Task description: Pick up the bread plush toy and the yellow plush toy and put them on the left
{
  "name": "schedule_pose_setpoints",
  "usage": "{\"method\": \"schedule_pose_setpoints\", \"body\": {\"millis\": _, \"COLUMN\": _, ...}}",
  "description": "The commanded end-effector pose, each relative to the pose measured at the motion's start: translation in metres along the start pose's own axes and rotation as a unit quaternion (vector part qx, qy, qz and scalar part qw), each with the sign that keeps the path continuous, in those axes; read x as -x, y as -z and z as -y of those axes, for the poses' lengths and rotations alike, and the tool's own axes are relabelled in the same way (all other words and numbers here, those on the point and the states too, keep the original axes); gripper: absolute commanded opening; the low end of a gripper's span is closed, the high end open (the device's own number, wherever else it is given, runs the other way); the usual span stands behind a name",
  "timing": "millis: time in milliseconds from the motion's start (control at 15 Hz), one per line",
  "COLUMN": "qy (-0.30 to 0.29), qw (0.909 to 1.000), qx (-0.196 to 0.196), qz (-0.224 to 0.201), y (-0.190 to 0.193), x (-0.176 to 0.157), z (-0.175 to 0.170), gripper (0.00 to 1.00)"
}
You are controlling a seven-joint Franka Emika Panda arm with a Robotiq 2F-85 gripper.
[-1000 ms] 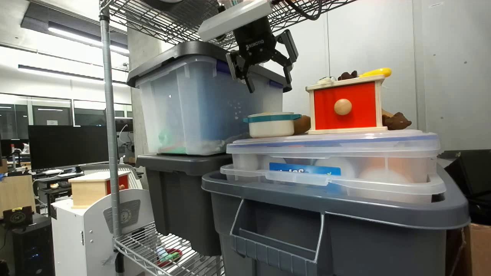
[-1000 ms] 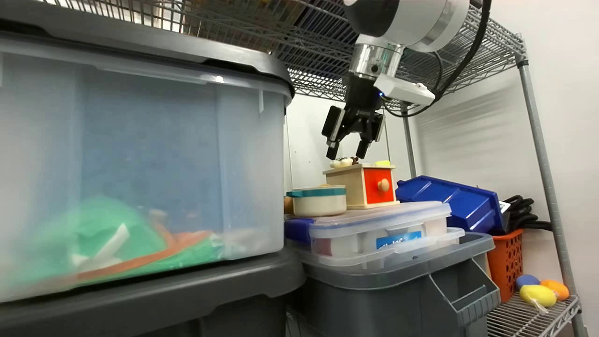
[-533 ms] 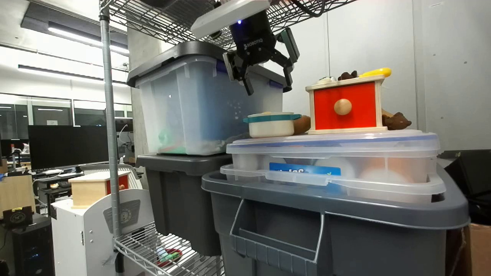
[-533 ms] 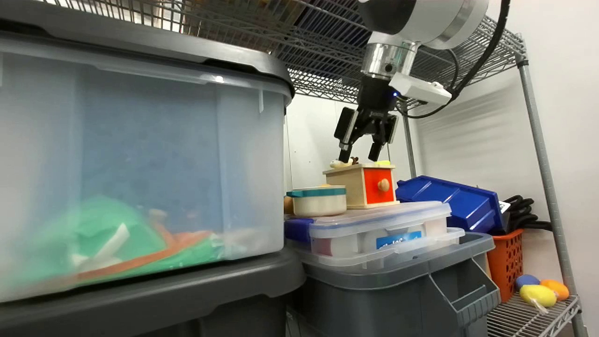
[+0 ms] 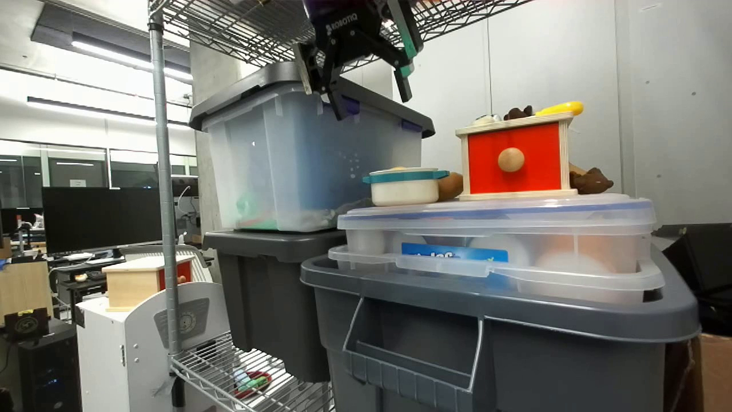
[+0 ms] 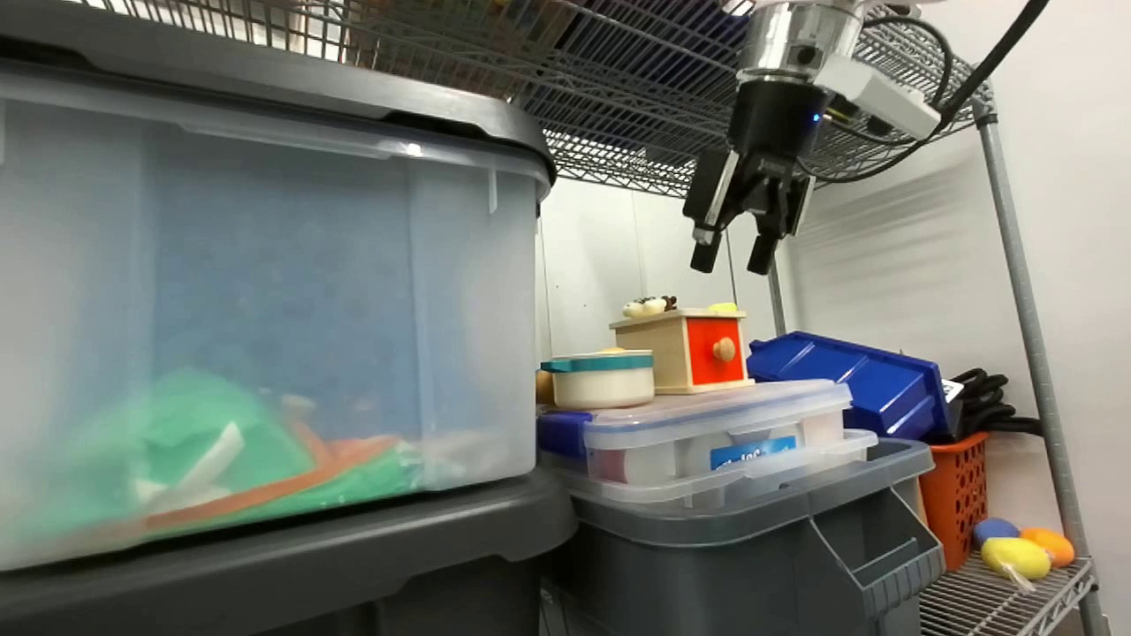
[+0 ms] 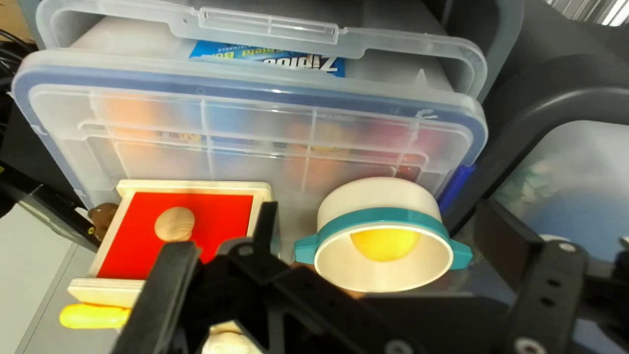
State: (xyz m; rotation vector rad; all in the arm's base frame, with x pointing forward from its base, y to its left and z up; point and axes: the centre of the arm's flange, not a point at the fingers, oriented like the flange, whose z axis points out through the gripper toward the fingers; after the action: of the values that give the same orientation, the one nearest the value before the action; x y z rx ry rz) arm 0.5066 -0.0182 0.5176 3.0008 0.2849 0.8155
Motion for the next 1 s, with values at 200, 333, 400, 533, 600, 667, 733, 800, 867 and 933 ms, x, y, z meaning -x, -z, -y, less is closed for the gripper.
{"method": "schedule_pose_setpoints", "body": {"millis": 200, "qy": 0.007, "qw": 0.9998, "qx": -0.011, "qz": 0.012, "y": 0.047, "x": 0.034, "z": 0.008, "gripper": 1.00}}
{"method": "schedule_pose_setpoints", "body": {"millis": 333, "qy": 0.006, "qw": 0.9997, "qx": -0.013, "qz": 0.019, "y": 0.052, "x": 0.045, "z": 0.007, "gripper": 1.00}}
{"method": "schedule_pose_setpoints", "body": {"millis": 400, "qy": 0.005, "qw": 0.9996, "qx": -0.014, "qz": 0.022, "y": 0.054, "x": 0.049, "z": 0.007, "gripper": 1.00}}
{"method": "schedule_pose_setpoints", "body": {"millis": 533, "qy": 0.004, "qw": 0.9995, "qx": -0.017, "qz": 0.028, "y": 0.060, "x": 0.059, "z": 0.005, "gripper": 1.00}}
{"method": "schedule_pose_setpoints", "body": {"millis": 600, "qy": 0.003, "qw": 0.9993, "qx": -0.020, "qz": 0.032, "y": 0.061, "x": 0.064, "z": 0.005, "gripper": 1.00}}
{"method": "schedule_pose_setpoints", "body": {"millis": 667, "qy": 0.002, "qw": 0.9991, "qx": -0.020, "qz": 0.037, "y": 0.063, "x": 0.069, "z": 0.006, "gripper": 1.00}}
{"method": "schedule_pose_setpoints", "body": {"millis": 733, "qy": 0.001, "qw": 0.9990, "qx": -0.016, "qz": 0.042, "y": 0.064, "x": 0.076, "z": 0.007, "gripper": 1.00}}
{"method": "schedule_pose_setpoints", "body": {"millis": 800, "qy": 0.005, "qw": 0.9988, "qx": -0.015, "qz": 0.047, "y": 0.065, "x": 0.081, "z": 0.008, "gripper": 1.00}}
{"method": "schedule_pose_setpoints", "body": {"millis": 867, "qy": 0.007, "qw": 0.9986, "qx": -0.012, "qz": 0.050, "y": 0.066, "x": 0.087, "z": 0.010, "gripper": 1.00}}
{"method": "schedule_pose_setpoints", "body": {"millis": 933, "qy": 0.009, "qw": 0.9983, "qx": -0.013, "qz": 0.056, "y": 0.066, "x": 0.092, "z": 0.011, "gripper": 1.00}}
